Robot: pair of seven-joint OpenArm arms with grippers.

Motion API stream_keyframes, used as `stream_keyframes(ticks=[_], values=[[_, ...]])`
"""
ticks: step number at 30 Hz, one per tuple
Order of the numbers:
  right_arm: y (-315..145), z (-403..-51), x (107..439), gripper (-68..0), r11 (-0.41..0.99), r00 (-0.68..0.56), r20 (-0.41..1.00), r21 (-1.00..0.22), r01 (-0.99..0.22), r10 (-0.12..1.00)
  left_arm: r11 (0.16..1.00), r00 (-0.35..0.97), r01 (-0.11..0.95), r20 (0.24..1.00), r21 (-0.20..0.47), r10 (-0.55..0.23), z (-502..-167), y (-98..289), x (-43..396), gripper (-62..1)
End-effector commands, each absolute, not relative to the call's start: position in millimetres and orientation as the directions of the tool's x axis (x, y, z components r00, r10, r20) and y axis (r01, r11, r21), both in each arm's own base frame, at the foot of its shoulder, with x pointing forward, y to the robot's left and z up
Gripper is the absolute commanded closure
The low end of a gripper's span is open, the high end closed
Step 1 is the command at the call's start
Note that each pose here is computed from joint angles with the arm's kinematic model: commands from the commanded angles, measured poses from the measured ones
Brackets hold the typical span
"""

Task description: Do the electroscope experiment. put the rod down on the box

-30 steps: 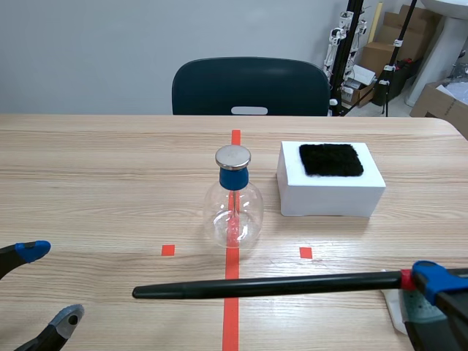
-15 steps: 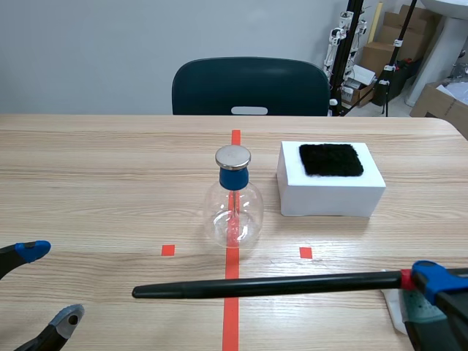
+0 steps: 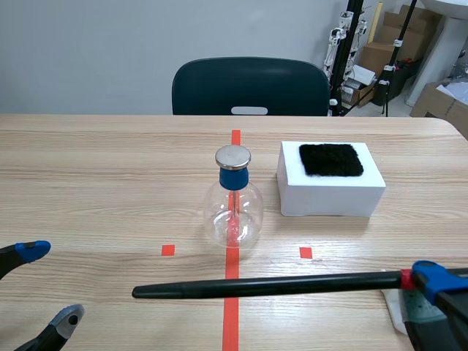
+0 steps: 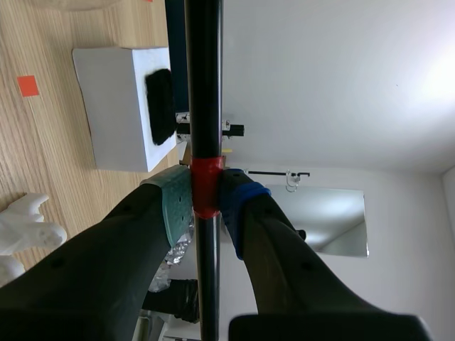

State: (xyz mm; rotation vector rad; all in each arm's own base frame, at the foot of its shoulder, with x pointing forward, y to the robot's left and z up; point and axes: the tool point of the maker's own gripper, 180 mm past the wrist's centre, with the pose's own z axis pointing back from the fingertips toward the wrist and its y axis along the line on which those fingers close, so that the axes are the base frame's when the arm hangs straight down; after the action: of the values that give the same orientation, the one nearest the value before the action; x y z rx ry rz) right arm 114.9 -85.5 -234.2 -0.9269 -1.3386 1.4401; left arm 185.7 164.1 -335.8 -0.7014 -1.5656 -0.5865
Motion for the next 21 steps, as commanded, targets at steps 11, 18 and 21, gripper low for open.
stream_keyframes(ticks=[11,18,21], values=[[-99.6,-215.8,144.3,-0.2,0.052,-0.337,0.063,-0.998,-0.040,0.939,0.691,-0.086,0.723,0.991,-0.010,0.104,-327.8,169.3,189.9,-62.3],[-119.1,-232.1,176.4,-0.2,0.039,-0.319,0.084,-0.989,-0.145,0.944,0.691,-0.086,0.723,0.991,-0.010,0.103,-327.8,169.3,189.9,-62.3],[-124.1,-249.4,187.3,-0.2,-0.006,-0.327,0.079,-0.968,-0.250,0.942,0.691,-0.086,0.723,0.991,-0.010,0.104,-327.8,169.3,189.9,-62.3]])
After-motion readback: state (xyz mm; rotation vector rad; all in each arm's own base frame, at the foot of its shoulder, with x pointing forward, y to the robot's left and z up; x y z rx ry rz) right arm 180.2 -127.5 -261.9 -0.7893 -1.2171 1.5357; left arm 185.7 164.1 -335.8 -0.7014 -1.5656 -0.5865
